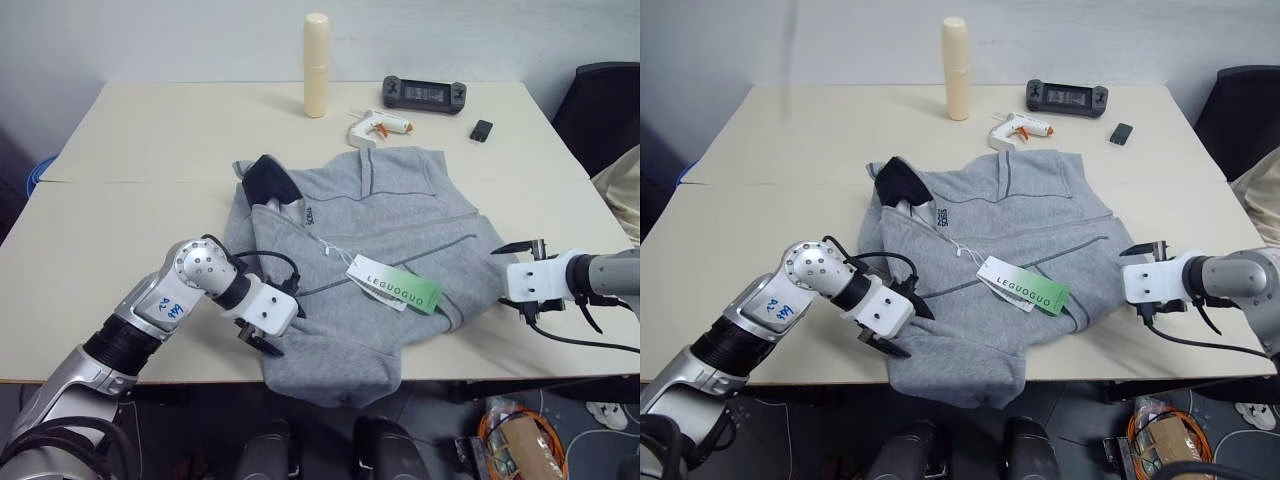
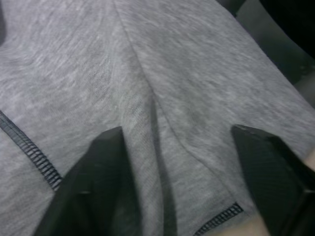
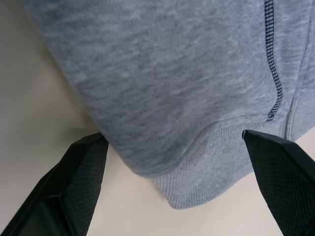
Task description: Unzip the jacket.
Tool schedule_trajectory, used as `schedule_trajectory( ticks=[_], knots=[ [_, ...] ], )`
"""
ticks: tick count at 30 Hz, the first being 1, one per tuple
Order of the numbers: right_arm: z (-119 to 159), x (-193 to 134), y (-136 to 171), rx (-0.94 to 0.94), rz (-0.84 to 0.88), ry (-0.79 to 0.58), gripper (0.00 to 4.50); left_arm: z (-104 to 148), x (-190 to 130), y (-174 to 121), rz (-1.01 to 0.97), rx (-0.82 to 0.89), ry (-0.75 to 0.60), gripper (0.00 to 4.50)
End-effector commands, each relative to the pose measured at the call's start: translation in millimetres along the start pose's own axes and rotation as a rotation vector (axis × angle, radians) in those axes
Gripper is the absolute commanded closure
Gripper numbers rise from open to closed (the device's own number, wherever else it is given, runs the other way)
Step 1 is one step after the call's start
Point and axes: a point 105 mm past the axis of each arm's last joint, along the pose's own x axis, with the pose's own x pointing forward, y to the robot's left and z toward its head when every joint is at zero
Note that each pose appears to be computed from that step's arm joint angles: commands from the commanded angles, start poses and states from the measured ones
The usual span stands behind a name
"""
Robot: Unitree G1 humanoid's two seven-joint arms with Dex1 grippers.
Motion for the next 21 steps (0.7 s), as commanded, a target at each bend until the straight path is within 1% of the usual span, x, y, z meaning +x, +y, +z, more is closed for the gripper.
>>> schedule_trajectory(
  ticks=[1, 2, 3, 5, 8, 12, 13, 17, 21],
  knots=[
    [-4.5, 6.5, 10.0, 0.017, 0.045, 0.002, 0.64, -6.0, 2.2, -9.4, -0.031, -0.010, 0.007, 2.52],
    [-3.8, 7.3, 11.3, 0.027, 0.050, -0.007, 0.91, -7.4, 2.9, -11.7, -0.037, -0.012, 0.006, 2.81],
    [-3.5, 7.8, 12.1, 0.034, 0.052, -0.013, 1.29, -8.4, 3.6, -13.3, -0.041, -0.012, 0.006, 3.13],
    [-2.7, 8.7, 13.2, 0.039, 0.057, -0.021, 1.88, -9.9, 4.5, -15.4, -0.044, -0.016, 0.002, 3.65],
    [-0.9, 8.5, 17.6, 0.043, 0.083, -0.033, 2.90, -15.0, 5.6, -19.8, -0.053, -0.019, 0.010, 4.50],
    [2.8, 1.0, 28.2, 0.069, 0.140, -0.059, 4.25, -25.7, 4.8, -20.9, -0.031, -0.008, 0.062, 4.50],
    [4.2, -0.8, 31.0, 0.078, 0.153, -0.067, 4.43, -27.2, 4.8, -21.6, -0.033, -0.007, 0.067, 4.50],
    [19.6, -17.4, 61.9, 0.160, 0.288, -0.111, 4.43, -37.1, -1.2, -32.8, -0.061, -0.008, 0.093, 4.50],
    [47.8, -46.8, 99.2, 0.280, 0.454, -0.164, 4.43, -47.8, -21.3, -55.9, -0.116, -0.012, 0.134, 4.50]
  ],
)
